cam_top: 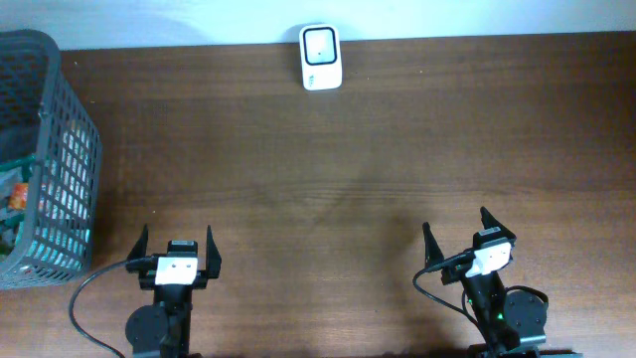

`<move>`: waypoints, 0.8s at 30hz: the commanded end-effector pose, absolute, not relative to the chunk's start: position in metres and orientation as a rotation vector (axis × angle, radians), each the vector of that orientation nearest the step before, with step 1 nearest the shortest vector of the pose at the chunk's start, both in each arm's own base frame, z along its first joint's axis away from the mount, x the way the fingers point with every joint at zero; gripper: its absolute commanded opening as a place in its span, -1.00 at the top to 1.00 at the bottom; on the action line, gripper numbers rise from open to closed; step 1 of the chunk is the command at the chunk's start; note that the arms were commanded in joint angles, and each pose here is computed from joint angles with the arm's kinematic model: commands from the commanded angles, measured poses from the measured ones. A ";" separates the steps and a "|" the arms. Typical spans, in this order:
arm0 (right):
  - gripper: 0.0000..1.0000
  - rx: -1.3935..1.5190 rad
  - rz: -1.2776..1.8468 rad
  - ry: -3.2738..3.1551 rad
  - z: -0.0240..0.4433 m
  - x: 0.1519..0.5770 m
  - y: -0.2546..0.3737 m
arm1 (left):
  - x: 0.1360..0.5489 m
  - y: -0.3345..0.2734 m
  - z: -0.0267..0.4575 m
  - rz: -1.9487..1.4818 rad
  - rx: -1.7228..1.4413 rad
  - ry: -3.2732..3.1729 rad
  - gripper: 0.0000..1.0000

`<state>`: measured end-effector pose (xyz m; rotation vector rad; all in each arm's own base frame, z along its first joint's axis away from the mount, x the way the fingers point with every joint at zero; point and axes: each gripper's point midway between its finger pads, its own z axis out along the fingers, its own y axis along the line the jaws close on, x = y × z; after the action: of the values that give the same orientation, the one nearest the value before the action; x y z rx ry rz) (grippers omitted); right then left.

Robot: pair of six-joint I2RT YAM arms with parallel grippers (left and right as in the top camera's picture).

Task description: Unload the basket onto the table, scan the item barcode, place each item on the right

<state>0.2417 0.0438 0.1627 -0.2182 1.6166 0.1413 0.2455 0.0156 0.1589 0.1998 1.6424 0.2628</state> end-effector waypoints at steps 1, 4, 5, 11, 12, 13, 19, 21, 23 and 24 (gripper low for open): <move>-0.97 -0.213 0.148 1.621 0.160 0.242 0.045 | 0.245 0.016 0.157 0.277 0.204 1.644 -0.98; -0.97 -0.213 0.148 1.621 0.160 0.242 0.045 | 0.245 0.016 0.157 0.277 0.205 1.643 -0.98; -0.97 -0.213 0.148 1.621 0.160 0.242 0.045 | 0.245 0.016 0.157 0.277 0.205 1.644 -0.98; -0.97 -0.213 0.148 1.621 0.160 0.242 0.045 | 0.245 0.016 0.157 0.277 0.204 1.643 -0.98; -0.97 -0.213 0.148 1.621 0.160 0.242 0.045 | 0.245 0.016 0.157 0.277 0.204 1.644 -0.98; -0.97 -0.213 0.148 1.621 0.160 0.242 0.045 | 0.245 0.016 0.157 0.277 0.205 1.644 -0.98; -0.97 -0.213 0.148 1.621 0.160 0.242 0.045 | 0.245 0.016 0.157 0.277 0.204 1.643 -0.99; -0.97 -0.213 0.148 1.621 0.160 0.242 0.045 | 0.245 0.016 0.157 0.277 0.204 1.643 -0.98; -0.97 -0.213 0.148 1.621 0.160 0.242 0.045 | 0.245 0.018 0.158 0.283 0.200 1.642 -0.98; -0.97 -0.213 0.148 1.621 0.160 0.242 0.045 | 0.245 0.020 0.161 0.298 0.186 1.629 -0.98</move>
<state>0.2417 0.0438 0.1627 -0.2185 1.6166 0.1410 0.2455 0.0159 0.1589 0.1986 1.6426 0.2640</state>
